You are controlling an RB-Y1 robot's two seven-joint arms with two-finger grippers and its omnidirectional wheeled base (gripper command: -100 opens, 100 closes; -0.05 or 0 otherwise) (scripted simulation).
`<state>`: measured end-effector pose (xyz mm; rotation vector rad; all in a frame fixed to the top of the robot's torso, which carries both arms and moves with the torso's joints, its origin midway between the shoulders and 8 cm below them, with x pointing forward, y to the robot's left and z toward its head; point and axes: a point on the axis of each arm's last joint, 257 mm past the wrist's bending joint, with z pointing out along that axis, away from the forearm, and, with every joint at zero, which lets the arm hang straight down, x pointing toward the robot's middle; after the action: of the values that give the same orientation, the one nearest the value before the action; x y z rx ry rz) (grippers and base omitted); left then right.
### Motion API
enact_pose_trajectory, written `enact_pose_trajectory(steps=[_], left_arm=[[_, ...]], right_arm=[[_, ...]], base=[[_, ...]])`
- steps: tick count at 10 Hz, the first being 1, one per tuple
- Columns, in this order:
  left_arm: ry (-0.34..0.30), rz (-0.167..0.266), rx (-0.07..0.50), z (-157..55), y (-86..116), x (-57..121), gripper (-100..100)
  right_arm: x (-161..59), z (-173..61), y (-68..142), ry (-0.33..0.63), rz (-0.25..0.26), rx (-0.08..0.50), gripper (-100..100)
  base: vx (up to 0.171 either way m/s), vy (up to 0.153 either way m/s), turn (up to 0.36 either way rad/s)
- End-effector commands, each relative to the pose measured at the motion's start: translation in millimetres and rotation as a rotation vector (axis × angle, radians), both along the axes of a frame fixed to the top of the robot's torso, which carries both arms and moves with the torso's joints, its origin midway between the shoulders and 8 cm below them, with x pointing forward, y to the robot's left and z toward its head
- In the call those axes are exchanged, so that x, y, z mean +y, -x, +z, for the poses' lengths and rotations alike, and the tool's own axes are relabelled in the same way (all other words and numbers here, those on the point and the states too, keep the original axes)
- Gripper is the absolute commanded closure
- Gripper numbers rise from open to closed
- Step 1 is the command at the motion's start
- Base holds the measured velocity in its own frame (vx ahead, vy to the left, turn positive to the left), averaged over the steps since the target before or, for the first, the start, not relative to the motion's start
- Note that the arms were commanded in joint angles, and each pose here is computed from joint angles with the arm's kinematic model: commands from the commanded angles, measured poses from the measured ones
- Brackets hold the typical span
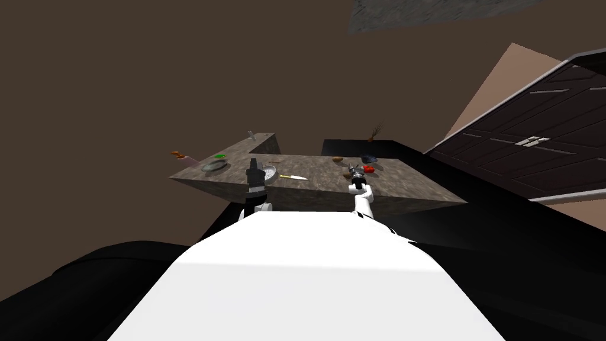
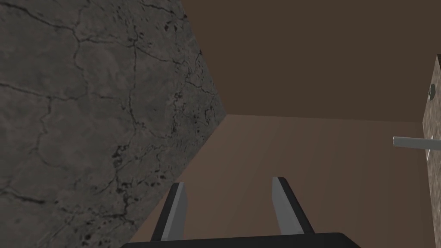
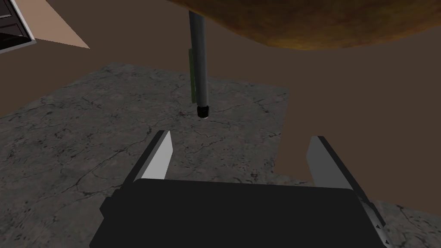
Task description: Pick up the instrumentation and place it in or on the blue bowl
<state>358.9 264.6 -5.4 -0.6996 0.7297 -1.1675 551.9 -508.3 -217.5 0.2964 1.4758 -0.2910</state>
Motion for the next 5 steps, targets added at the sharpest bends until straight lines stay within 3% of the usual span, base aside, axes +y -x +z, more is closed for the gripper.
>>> enact_pose_trajectory(steps=[1,5], left_arm=[[0.0,0.0,0.0,0.0,0.0,0.0,0],[0.0,0.0,0.0,-0.1,0.0,0.0,0]], right_arm=[[-10.9,22.6,-8.6,-0.001,0.005,-0.024,-100],[-26.9,54.1,-15.9,-0.008,0.013,-0.055,-100]], base=[[-0.11,-0.063,0.163],[-0.07,-0.035,0.088]])
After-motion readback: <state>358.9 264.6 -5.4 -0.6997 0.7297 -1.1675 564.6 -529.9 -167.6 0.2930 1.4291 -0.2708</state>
